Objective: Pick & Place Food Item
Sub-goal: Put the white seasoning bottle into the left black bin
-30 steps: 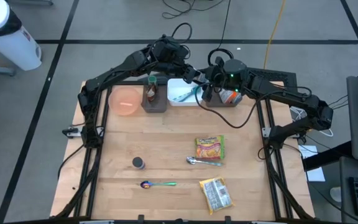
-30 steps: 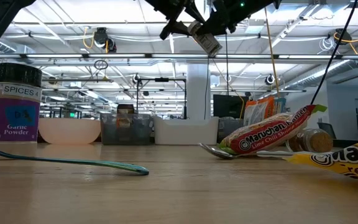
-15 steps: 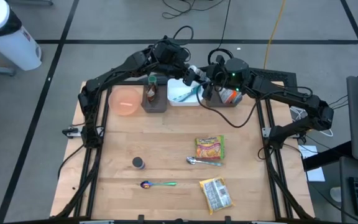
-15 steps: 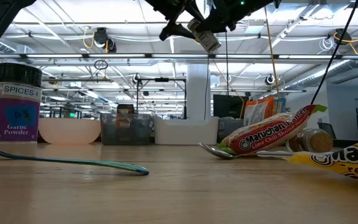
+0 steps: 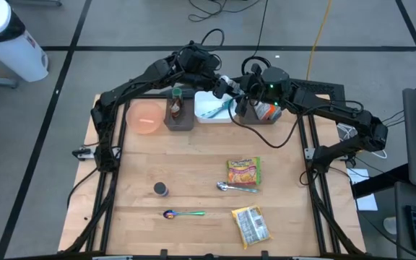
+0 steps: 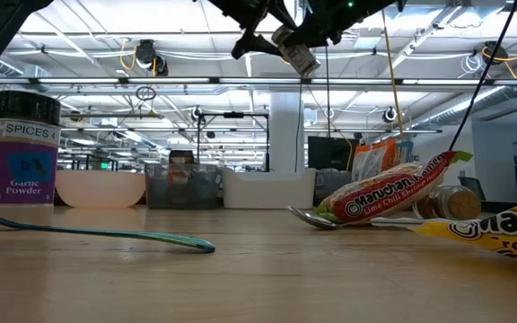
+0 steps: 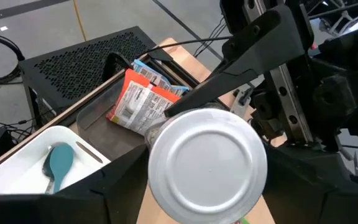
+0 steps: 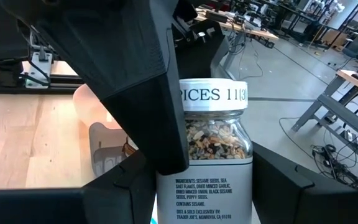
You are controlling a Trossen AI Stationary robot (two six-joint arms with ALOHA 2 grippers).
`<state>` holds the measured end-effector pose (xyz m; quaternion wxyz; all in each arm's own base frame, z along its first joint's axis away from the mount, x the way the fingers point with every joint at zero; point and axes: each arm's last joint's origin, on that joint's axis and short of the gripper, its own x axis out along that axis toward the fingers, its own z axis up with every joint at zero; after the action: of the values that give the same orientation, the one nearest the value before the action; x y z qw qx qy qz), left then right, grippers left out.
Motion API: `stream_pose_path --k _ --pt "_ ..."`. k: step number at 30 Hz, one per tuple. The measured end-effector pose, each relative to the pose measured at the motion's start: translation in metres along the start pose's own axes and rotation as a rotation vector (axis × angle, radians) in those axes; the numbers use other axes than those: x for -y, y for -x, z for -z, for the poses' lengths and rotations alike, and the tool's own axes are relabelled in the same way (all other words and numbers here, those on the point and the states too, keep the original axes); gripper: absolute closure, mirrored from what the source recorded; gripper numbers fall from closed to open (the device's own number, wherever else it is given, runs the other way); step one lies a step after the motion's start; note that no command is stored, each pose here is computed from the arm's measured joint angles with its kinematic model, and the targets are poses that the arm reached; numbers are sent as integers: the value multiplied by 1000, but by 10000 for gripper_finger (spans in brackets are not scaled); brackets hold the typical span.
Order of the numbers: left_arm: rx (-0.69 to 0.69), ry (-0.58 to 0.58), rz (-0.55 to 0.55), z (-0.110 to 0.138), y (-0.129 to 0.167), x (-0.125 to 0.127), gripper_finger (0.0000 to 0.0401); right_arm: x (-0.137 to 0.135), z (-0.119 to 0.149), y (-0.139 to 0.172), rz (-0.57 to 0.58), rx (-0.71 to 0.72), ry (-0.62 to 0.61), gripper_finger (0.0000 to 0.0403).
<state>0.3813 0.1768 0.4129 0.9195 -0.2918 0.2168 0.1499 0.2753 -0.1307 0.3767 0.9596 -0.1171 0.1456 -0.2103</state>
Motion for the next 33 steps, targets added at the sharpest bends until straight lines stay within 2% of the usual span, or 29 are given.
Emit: stream_pose_path --k 6,33 --pt "25 12 10 -3 0 1 122 -1 1 0 -4 -10 9 212" --pt "12 33 -33 0 1 -1 190 -12 -1 0 -24 -16 50 212"
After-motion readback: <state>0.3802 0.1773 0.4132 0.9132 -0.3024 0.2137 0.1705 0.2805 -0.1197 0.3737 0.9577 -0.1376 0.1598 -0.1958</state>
